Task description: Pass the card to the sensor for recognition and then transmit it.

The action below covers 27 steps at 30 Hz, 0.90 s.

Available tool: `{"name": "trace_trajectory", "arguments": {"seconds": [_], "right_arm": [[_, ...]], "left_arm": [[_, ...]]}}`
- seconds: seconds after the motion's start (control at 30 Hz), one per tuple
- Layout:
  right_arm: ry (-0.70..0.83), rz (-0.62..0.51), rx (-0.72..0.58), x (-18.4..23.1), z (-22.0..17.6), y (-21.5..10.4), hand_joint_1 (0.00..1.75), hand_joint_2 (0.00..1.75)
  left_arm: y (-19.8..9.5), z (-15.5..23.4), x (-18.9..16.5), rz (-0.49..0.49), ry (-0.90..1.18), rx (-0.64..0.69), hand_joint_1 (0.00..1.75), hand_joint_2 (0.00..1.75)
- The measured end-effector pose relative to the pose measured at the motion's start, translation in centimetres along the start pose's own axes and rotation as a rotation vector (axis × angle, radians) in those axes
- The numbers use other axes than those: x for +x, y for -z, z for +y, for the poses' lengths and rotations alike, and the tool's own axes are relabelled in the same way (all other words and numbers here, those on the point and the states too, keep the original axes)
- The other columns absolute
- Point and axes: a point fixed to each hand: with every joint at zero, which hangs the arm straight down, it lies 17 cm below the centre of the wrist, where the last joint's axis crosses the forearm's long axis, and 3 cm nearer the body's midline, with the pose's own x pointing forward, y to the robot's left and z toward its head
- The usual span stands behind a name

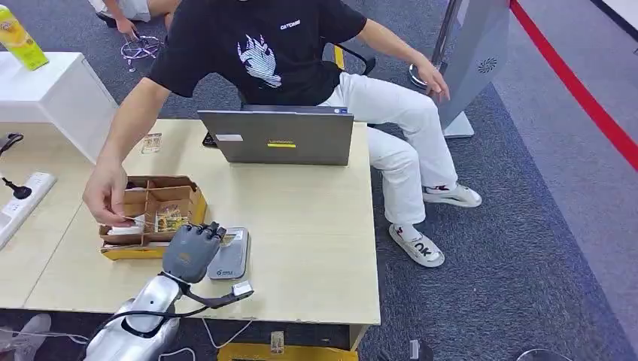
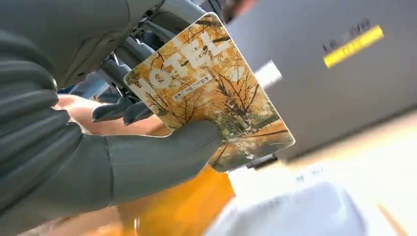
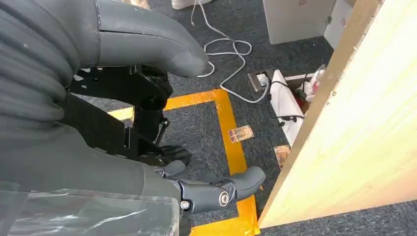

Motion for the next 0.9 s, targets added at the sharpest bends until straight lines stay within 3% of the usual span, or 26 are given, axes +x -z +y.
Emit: {"name": "trace_trajectory", "arguments": {"seconds": [0.9], "right_arm": [[0.013,0.001,0.005,-0.1,0.0,-0.1,0.00,1.75]], "left_arm": [[-0.4,-1.6,0.2,0.007,-0.025,-0.055,1.75,1.75]]}}
